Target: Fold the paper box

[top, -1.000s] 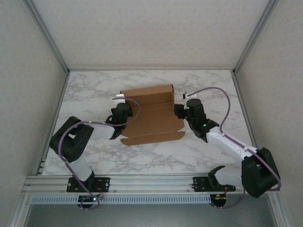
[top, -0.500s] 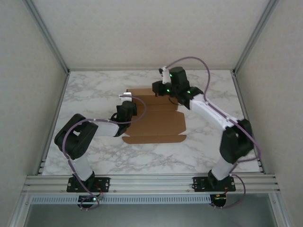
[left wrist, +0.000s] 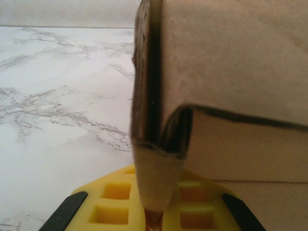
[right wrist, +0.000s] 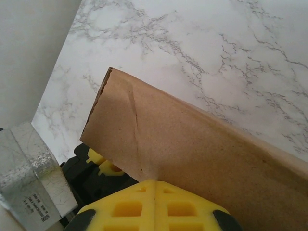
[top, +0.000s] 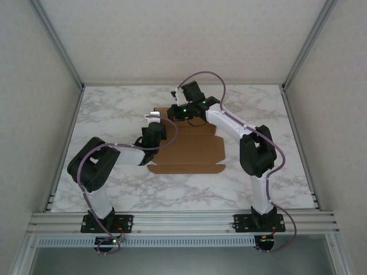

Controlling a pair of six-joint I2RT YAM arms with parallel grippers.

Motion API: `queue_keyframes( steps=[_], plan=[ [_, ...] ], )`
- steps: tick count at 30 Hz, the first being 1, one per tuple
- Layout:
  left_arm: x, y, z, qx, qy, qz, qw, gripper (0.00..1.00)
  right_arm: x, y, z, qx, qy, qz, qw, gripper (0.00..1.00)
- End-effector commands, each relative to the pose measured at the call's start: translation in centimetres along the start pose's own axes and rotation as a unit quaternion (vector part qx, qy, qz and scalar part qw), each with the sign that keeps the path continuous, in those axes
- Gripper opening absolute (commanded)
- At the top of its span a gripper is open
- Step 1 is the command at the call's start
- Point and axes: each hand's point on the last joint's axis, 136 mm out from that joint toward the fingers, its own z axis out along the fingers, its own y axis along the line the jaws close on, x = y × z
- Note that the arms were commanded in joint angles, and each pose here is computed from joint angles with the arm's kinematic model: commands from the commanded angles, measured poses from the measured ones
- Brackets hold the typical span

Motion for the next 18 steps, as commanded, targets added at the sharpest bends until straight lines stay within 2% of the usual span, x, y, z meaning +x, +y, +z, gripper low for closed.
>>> queue_keyframes(
  steps=[1,4,7,11,14,18],
  plan=[
    [7.6,0.3,-0.4,0.008,0.114,0.066,0.991,0.01,2.1,-2.2,1.7,0.047,0.036,0.004,0.998,0.00],
    [7.6,0.3,-0.4,0.007,0.113,0.064,0.992,0.02,3.1,-3.6,2.2,0.074,0.050,0.008,0.996,0.00],
    [7.4,0.4,-0.4,0.006,0.112,0.064,0.992,0.03,2.7,-2.9,1.6,0.063,0.042,0.003,0.997,0.01],
    [7.1,0.4,-0.3,0.003,0.111,0.074,0.991,0.00,-0.1,-0.7,-1.8,0.042,-0.003,-0.011,0.999,0.13],
    [6.5,0.3,-0.3,0.003,0.106,0.080,0.991,0.00,-2.1,0.4,-5.5,0.037,-0.042,-0.021,0.998,0.27],
    [6.0,0.0,-0.4,0.012,0.100,0.081,0.992,0.09,-3.5,-0.6,-9.6,0.063,-0.078,-0.027,0.995,0.36]
  ],
)
